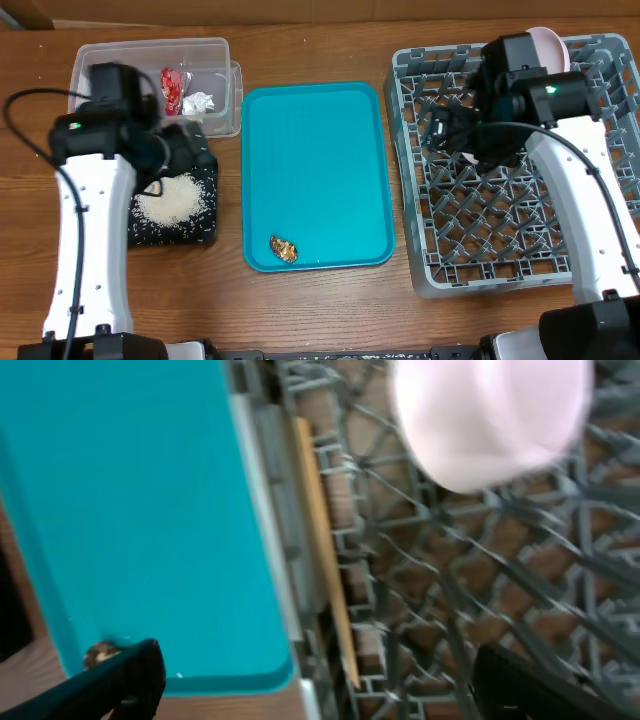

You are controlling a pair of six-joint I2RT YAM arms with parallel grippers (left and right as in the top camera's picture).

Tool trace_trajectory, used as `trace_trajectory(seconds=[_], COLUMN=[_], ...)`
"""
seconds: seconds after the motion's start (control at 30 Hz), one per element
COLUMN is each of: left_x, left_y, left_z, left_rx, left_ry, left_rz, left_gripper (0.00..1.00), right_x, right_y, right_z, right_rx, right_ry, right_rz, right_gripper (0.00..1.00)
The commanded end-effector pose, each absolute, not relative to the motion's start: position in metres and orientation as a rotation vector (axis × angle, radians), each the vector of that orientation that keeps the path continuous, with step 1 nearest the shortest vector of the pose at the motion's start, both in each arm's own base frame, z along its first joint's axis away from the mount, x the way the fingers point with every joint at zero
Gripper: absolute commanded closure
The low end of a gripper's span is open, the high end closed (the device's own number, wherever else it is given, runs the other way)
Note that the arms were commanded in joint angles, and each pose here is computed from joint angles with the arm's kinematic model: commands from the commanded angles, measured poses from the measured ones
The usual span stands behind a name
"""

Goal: Sort waste into correct bins and load items into the dishwasher
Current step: 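Reach the left gripper to the brown food scrap on the teal tray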

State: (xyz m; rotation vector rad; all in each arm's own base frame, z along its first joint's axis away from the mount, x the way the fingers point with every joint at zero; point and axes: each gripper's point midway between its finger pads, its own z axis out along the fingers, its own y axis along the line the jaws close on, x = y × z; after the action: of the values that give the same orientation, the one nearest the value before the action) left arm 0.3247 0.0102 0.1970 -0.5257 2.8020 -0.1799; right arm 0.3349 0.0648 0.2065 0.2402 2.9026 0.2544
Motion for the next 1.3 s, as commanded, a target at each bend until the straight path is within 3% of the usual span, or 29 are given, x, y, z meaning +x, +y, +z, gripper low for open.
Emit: trace_trajectory(seconds=[0.0,0.2,0.5,1.07,1.27], left_x=[0.317,0.283,0.232,0.225,0.225], left_y=[-0.029,-0.079,-0.108,-0.116,-0.116], left_z=[0.191,0.151,0.095,0.047,0.036], left_rx=[-0.313,-0.088,-0.071,-0.019,-0.016], left_ry=[2.872,3.019,3.191,3.164,3.153], left_rz=[-0.207,-0.207,-0.21,-0.249,-0.255], left_gripper=[0.0,0.0,0.0,0.01,0.13], right_x=[0.332,0.327,0.325,0.306,0.306], right_y=[0.038,0.025,0.003,0.001,0.001], right_z=[0.202,0.201,0.19,0.141,0.14], right_rx=[0.335,0.378,0.454,0.48,0.479], right_ry=[2.915,2.93,2.932,3.028,3.03], right_rz=[0.136,0.083,0.0,-0.026,-0.023], right_gripper=[0.0,0.0,0.0,0.0,0.0])
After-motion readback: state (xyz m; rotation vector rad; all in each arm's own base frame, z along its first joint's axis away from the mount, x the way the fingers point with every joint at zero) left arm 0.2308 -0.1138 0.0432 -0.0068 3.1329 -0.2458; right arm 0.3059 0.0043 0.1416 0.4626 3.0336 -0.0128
